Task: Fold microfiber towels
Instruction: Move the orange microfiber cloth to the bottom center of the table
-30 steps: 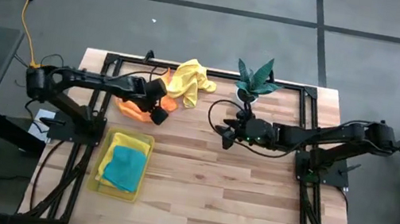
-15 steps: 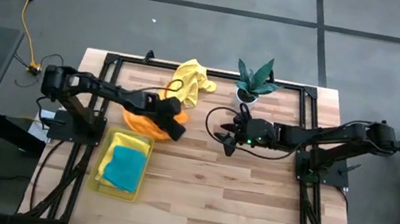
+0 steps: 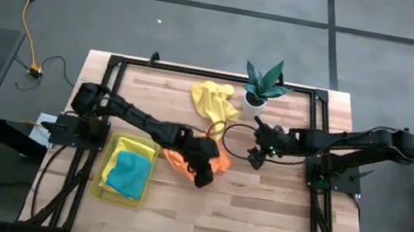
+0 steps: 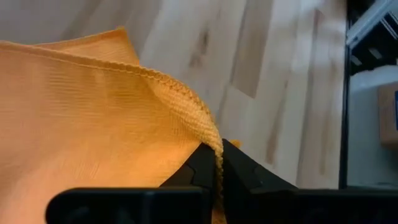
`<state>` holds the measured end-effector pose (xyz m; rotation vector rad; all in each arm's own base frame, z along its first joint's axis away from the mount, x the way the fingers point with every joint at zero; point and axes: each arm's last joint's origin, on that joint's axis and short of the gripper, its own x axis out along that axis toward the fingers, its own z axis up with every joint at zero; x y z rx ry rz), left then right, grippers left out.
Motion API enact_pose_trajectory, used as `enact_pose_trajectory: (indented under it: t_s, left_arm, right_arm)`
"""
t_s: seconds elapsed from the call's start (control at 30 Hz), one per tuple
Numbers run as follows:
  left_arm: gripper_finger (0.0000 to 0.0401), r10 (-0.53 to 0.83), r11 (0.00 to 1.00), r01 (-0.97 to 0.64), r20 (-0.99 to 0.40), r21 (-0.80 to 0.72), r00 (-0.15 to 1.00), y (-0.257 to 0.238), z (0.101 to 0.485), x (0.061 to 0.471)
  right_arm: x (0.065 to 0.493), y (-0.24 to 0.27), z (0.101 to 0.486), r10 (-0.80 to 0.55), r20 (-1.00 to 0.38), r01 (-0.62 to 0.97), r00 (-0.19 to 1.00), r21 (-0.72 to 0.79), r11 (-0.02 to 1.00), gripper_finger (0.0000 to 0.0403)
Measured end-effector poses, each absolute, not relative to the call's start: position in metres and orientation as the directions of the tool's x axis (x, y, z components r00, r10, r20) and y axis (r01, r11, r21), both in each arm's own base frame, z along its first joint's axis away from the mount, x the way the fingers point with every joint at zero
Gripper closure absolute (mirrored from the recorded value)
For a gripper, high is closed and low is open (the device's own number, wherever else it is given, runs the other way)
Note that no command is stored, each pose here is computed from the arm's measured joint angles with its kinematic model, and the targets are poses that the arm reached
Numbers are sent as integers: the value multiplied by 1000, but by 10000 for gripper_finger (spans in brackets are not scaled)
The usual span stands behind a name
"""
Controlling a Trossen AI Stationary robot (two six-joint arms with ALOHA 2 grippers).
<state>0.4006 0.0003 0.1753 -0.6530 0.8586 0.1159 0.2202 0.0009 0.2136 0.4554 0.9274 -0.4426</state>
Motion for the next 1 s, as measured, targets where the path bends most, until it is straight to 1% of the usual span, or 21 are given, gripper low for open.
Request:
enact_pose_trajectory:
  t_s: [0.07,0.13,0.3,0.33,0.53,0.7,0.83,1.0]
  left_arm:
    - [396,-168,806,-331,-726,-491,667,-6,178,403]
    - [395,-168,808,-316,-708,-497,685,-8,181,406]
    - [395,-188,803,-314,-716,-506,672,-6,180,405]
    - [395,-197,801,-311,-715,-512,671,-5,180,405]
    - [394,-201,796,-318,-721,-514,663,-3,180,404]
    - [394,-201,796,-320,-724,-513,660,-3,179,403]
    - [394,-197,796,-327,-728,-510,656,-2,179,403]
    - [394,-183,791,-338,-724,-510,665,5,180,403]
  right_arm:
    - [221,3,205,-162,-869,594,469,174,786,176]
    - [225,6,198,-140,-884,619,446,192,762,176]
    - [254,15,170,-3,-882,621,471,330,711,176]
    - [259,16,163,9,-886,633,463,338,697,176]
    - [279,23,133,47,-882,683,470,397,613,176]
    - [282,32,125,25,-882,725,471,403,558,179]
    - [283,41,127,1,-865,738,502,428,522,206]
    - [283,45,127,-2,-861,757,508,446,477,264]
